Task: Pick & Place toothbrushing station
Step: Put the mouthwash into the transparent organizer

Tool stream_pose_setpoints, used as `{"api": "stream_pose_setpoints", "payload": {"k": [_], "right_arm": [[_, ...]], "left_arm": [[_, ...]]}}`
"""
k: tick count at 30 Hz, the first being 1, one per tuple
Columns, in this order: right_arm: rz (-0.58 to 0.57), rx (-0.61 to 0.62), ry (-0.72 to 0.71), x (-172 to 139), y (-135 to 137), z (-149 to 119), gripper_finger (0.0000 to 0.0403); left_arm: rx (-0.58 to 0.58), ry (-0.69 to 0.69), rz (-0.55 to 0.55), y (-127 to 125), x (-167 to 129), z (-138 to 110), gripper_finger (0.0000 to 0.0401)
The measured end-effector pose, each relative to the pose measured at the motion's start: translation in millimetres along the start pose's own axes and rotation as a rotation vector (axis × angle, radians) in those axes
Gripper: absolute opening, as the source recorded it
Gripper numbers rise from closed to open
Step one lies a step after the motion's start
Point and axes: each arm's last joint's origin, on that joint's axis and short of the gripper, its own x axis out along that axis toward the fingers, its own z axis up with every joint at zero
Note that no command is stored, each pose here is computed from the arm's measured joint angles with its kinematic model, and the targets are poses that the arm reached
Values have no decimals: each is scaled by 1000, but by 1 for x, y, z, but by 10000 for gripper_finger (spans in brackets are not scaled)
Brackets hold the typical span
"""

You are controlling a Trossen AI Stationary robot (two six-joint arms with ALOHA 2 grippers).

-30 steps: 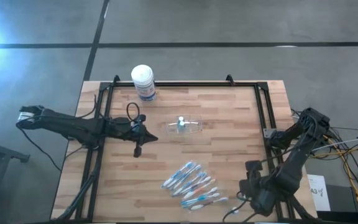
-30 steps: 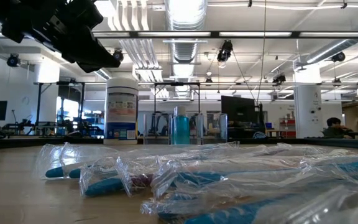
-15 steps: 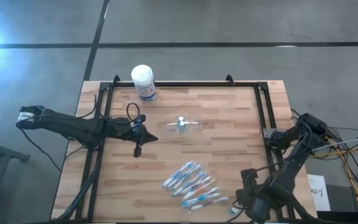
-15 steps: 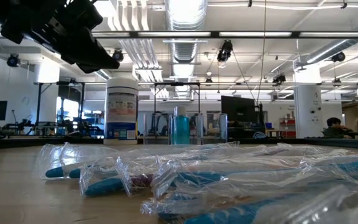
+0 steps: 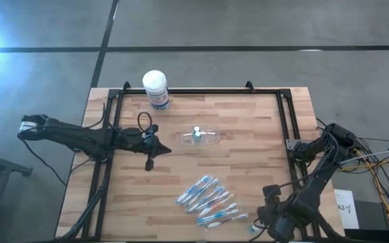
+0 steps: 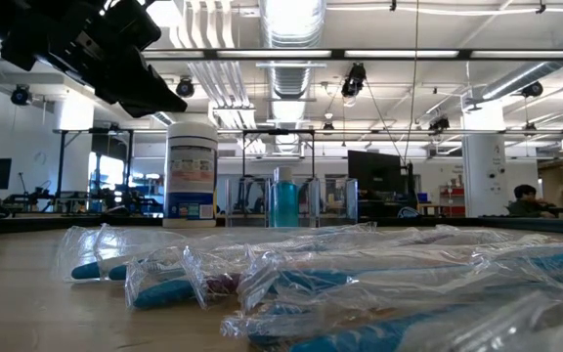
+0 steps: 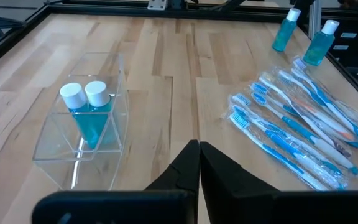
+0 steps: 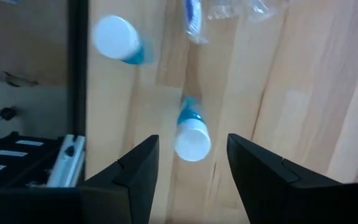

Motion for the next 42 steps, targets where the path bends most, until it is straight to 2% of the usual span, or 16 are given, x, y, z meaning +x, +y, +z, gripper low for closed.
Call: {"api": "stream_pose_setpoints", "payload": {"k": [28,36,42], "right_arm": [[-16,-11,23,22,3,0,186],[-25,-27,31,25,2,-1,166],[-30,-27,37,30,0,-3,147]], "left_arm": [[-4,1,-1,0,0,0,13],[-4,17,-3,1,1,-9,12],[-13,-21,-6,1,2,-12,15]]}}
